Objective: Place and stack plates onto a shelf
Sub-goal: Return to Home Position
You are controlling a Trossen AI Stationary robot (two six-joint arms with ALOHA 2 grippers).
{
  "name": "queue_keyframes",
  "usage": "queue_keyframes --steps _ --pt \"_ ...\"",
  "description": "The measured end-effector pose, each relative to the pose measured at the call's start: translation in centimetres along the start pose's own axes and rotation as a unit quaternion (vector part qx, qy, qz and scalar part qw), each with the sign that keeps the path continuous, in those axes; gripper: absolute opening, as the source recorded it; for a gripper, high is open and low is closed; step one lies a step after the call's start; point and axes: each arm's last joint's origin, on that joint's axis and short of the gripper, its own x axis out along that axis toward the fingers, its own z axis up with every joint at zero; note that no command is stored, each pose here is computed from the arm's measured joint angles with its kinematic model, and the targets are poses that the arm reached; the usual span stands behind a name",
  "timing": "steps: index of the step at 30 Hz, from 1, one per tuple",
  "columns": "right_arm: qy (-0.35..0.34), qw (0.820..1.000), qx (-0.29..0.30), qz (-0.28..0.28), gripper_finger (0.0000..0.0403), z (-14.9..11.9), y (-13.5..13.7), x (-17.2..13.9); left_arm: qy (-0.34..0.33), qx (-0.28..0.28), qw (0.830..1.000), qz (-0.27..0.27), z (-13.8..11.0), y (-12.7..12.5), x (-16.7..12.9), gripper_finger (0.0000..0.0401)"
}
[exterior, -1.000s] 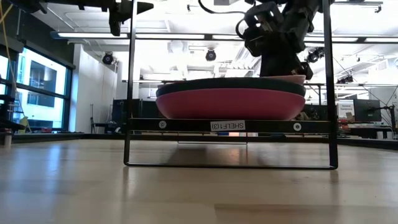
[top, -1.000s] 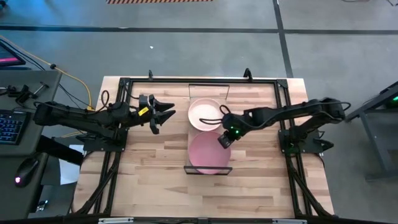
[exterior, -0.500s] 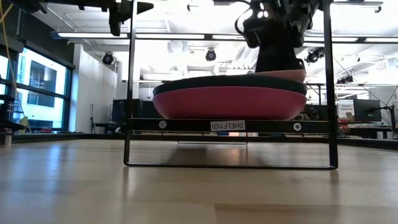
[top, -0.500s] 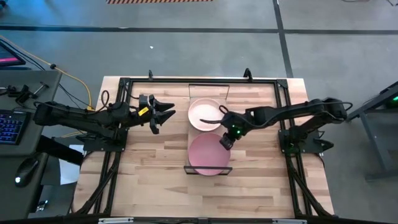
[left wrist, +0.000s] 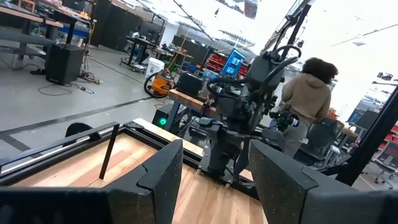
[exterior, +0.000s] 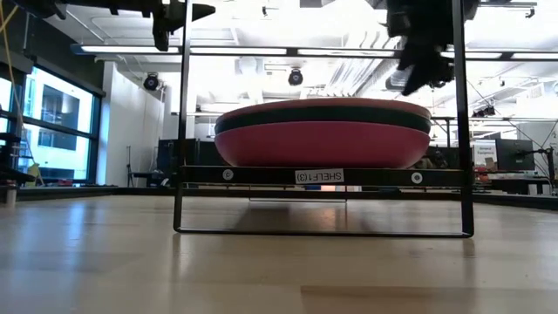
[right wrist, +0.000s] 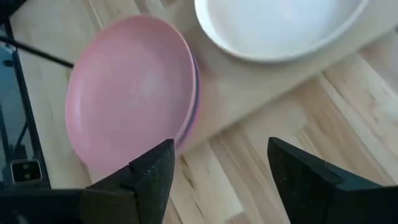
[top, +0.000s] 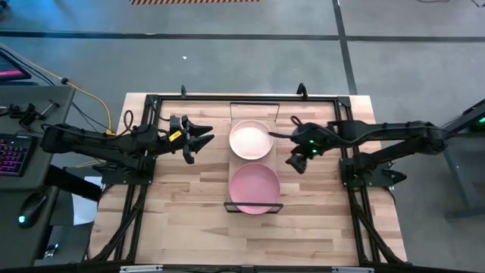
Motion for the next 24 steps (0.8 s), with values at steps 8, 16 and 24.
queue_keyframes --steps 8,16,24 --pt "-0.13 0.985 0.034 0.104 0.0238 -3.8 -2.3 -0.5 -0.002 -0.001 1.0 -0.001 0.0 0.0 0.0 0.0175" --pt "-0.344 0.917 -0.009 0.202 0.0238 -2.5 -1.5 -2.4 0.0 0.0 1.0 -0.003 0.0 0.0 0.0 0.0174" --pt "-0.354 0.914 -0.035 0.196 0.0238 -2.2 -1.3 -2.8 0.001 0.0 1.0 -0.002 0.0 0.0 0.0 0.0153"
